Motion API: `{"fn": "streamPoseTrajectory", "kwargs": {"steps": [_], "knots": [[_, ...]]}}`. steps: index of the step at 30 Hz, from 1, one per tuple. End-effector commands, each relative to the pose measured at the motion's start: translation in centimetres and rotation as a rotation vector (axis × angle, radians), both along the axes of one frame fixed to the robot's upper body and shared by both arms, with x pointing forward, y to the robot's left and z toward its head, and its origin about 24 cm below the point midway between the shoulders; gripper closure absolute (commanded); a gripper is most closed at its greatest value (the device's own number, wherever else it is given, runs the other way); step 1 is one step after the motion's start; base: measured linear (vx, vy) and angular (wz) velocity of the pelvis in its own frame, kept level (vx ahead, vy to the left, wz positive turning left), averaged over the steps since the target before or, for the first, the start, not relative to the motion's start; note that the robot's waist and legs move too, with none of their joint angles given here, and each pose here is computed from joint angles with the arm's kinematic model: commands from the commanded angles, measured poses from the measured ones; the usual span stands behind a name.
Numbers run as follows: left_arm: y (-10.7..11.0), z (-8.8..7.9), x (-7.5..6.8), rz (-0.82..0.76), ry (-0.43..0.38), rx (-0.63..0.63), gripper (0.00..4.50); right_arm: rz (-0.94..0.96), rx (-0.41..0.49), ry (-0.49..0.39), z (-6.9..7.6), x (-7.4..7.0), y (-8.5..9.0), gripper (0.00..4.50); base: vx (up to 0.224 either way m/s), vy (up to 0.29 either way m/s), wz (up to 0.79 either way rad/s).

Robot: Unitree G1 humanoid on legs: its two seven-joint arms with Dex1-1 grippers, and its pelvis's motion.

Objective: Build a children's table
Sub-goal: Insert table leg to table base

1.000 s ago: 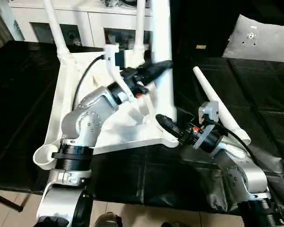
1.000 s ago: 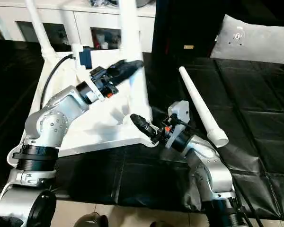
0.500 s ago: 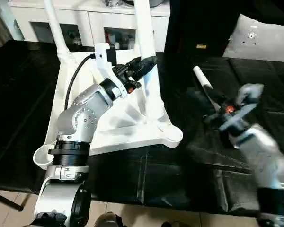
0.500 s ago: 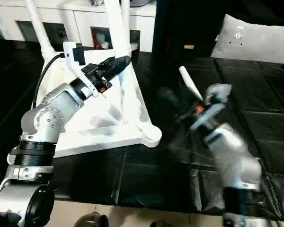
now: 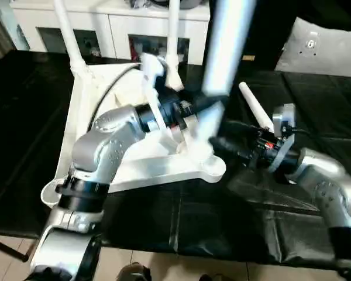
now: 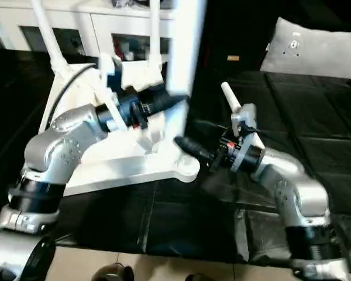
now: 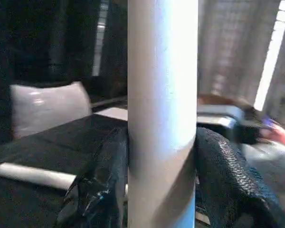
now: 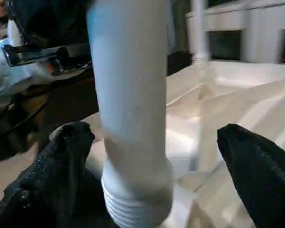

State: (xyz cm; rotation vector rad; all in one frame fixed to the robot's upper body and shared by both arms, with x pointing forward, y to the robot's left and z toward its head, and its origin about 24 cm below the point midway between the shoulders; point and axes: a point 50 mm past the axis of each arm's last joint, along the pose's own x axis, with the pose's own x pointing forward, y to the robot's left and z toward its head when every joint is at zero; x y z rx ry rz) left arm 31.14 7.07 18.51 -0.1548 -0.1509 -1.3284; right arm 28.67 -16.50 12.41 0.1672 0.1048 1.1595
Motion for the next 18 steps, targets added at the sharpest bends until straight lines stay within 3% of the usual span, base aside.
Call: {"fn": "streamPoseTrajectory", "kwargs": {"steps": [1,8,18], "knots": [[-0.4,0.8,-0.8,-0.072,-0.059,0.013,2.68,0.073,-0.035,0.003,0.2,-0.1,0.3,0.0,0.0,0.0,0.0],[-1.1,0.9,-1.4,-0.139,-0.073,0.034,2.68,0.144,-0.041,-0.012,0.4,-0.1,1.0,0.34,0.0,0.0,0.0],[-1.8,0.8,-1.8,-0.177,-0.064,0.018,2.68,0.18,-0.039,-0.015,0.4,0.2,1.7,1.34,0.0,0.0,0.0]]}}
